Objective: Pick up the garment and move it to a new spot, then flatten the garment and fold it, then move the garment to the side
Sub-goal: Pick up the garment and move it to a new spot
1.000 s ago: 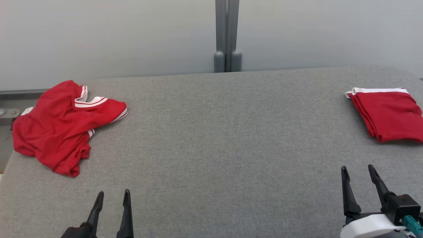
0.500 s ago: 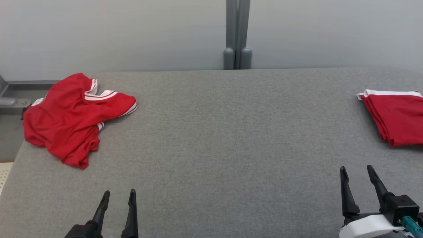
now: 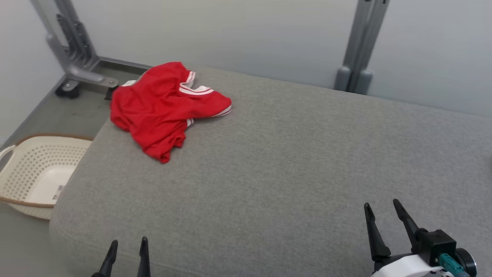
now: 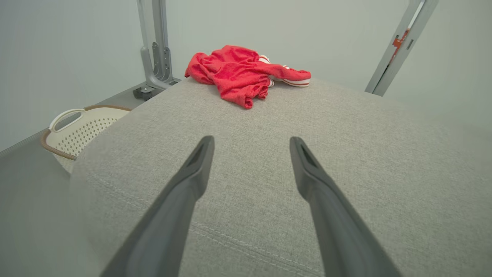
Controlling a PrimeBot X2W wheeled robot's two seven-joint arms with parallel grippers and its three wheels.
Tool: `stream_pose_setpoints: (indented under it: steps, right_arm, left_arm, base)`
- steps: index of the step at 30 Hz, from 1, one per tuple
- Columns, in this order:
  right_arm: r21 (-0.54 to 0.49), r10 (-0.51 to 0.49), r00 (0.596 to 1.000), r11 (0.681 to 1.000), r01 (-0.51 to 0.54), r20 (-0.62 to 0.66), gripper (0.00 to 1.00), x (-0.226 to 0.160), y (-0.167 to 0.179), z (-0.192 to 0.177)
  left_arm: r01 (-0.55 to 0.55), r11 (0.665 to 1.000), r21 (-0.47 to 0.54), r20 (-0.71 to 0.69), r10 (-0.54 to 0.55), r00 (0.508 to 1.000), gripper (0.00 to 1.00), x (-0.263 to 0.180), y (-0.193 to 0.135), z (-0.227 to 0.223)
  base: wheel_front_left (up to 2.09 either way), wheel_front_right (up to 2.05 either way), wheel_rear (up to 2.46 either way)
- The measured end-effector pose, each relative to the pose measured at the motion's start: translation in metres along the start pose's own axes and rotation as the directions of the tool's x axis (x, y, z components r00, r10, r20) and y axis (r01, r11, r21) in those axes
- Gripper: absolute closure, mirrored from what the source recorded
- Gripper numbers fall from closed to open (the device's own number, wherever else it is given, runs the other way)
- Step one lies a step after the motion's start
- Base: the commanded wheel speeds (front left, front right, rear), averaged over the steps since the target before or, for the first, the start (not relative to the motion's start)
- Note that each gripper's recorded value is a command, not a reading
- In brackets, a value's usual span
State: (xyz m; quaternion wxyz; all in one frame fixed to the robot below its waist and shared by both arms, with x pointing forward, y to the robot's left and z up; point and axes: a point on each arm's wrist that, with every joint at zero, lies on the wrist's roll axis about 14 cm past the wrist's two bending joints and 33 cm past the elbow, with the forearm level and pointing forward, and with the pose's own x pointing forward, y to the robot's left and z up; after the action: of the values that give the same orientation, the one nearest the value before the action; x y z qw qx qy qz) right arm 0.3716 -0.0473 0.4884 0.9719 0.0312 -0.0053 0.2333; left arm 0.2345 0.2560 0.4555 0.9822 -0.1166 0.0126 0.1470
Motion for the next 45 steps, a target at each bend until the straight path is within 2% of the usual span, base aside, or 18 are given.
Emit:
stream_pose_setpoints:
  steps: [5, 8, 11, 17, 20, 24, 27, 32, 34, 36, 45]
  right_arm:
    - [0.005, 0.111, 0.994, 0.994, -0.111, -0.003, 0.00, 0.017, 0.034, 0.000]
    - [0.009, 0.144, 0.990, 0.990, -0.143, -0.009, 0.00, 0.020, 0.044, -0.002]
    - [0.009, 0.142, 0.990, 0.990, -0.141, -0.025, 0.00, 0.019, 0.043, -0.008]
    - [-0.061, 0.156, 0.988, 0.986, -0.155, 0.007, 0.00, 0.041, 0.042, 0.001]
    - [-0.101, 0.169, 0.985, 0.981, -0.165, 0.037, 0.00, 0.062, 0.041, 0.007]
    - [-0.121, 0.179, 0.983, 0.977, -0.175, 0.026, 0.00, 0.085, 0.035, -0.005]
    - [-0.116, 0.168, 0.986, 0.979, -0.166, 0.008, 0.00, 0.099, 0.024, -0.020]
    - [-0.075, 0.141, 0.988, 0.986, -0.146, -0.062, 0.00, 0.106, 0.007, -0.061]
    - [-0.058, 0.130, 0.987, 0.989, -0.136, -0.094, 0.00, 0.106, 0.001, -0.078]
    - [-0.046, 0.115, 0.986, 0.991, -0.122, -0.124, 0.00, 0.104, -0.006, -0.092]
    - [-0.027, 0.029, 0.988, 0.999, -0.033, -0.155, 0.00, 0.095, -0.036, -0.111]
  left_arm:
    - [-0.108, 0.994, -0.009, 0.020, 0.109, 0.994, 0.00, -0.023, 0.030, 0.003]
    - [-0.118, 0.993, -0.015, 0.020, 0.119, 0.993, 0.00, -0.028, 0.031, 0.002]
    - [-0.079, 0.997, -0.011, 0.013, 0.079, 0.997, 0.00, -0.021, 0.022, 0.001]
    - [0.056, 0.998, -0.018, 0.041, -0.055, 0.998, 0.00, 0.036, -0.009, 0.022]
    - [0.141, 0.990, 0.032, 0.019, -0.141, 0.990, 0.00, 0.076, -0.026, 0.031]
    - [0.184, 0.983, 0.009, -0.068, -0.183, 0.981, 0.00, 0.130, -0.039, 0.032]
    - [0.212, 0.976, 0.045, -0.182, -0.200, 0.963, 0.00, 0.165, -0.042, 0.022]
    - [0.174, 0.980, 0.100, -0.285, -0.139, 0.948, 0.00, 0.223, -0.021, 0.010]
    - [0.170, 0.976, 0.137, -0.337, -0.115, 0.935, 0.00, 0.240, -0.015, -0.004]
    - [0.151, 0.980, 0.132, -0.391, -0.089, 0.916, 0.00, 0.250, -0.011, -0.023]
    - [0.073, 0.976, 0.206, -0.507, 0.042, 0.861, 0.00, 0.282, 0.015, -0.076]
  base:
    - [0.00, 0.00, 0.00]
    - [0.00, 0.00, 0.00]
    - [0.00, 0.00, 0.00]
    - [0.00, 0.00, 0.00]
    - [0.00, 0.00, 0.00]
    - [0.00, 0.00, 0.00]
    - [0.00, 0.00, 0.00]
    - [0.00, 0.00, 0.00]
    - [0.00, 0.00, 0.00]
    - [0.00, 0.00, 0.00]
    - [0.00, 0.00, 0.00]
